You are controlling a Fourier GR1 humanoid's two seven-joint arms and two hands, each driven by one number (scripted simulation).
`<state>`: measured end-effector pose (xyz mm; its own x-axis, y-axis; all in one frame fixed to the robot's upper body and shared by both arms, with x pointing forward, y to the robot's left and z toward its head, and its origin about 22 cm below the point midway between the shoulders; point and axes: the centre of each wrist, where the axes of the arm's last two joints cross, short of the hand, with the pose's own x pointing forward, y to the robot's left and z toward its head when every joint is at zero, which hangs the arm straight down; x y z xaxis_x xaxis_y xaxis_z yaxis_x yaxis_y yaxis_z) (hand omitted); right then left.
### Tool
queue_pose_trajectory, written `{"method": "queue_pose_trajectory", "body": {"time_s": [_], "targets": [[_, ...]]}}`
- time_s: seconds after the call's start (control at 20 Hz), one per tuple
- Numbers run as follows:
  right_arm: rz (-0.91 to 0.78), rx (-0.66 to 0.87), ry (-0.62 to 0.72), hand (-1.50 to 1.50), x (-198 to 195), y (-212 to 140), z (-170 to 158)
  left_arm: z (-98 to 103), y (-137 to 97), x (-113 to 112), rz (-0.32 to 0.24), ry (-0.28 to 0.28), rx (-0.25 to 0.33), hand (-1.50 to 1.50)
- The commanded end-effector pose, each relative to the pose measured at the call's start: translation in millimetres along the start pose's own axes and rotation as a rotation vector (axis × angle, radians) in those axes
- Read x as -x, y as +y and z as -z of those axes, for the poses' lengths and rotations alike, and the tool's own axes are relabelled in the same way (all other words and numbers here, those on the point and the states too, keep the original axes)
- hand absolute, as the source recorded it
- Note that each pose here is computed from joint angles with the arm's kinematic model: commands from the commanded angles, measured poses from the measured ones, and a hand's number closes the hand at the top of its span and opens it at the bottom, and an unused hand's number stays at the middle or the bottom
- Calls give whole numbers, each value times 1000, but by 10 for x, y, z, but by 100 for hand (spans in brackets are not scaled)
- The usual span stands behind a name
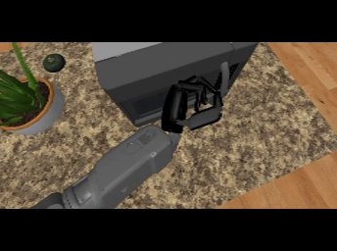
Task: Pick up the milk, place it into the microwave and close the microwave
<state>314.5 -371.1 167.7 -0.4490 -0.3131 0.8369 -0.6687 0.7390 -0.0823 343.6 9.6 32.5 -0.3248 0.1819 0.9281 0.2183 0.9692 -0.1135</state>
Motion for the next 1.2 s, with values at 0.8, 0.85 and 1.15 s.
{"method": "queue_pose_trajectory", "body": {"time_s": [0.8,0.85,1.15], "targets": [[66,-107,12,-150,-74,-24,63,185,82,10,11,11,-43,150],[77,-97,8,-150,-67,-35,28,207,61,-15,9,6,-40,150],[50,-133,21,-150,-195,-77,94,193,64,2,9,1,-41,150]]}}
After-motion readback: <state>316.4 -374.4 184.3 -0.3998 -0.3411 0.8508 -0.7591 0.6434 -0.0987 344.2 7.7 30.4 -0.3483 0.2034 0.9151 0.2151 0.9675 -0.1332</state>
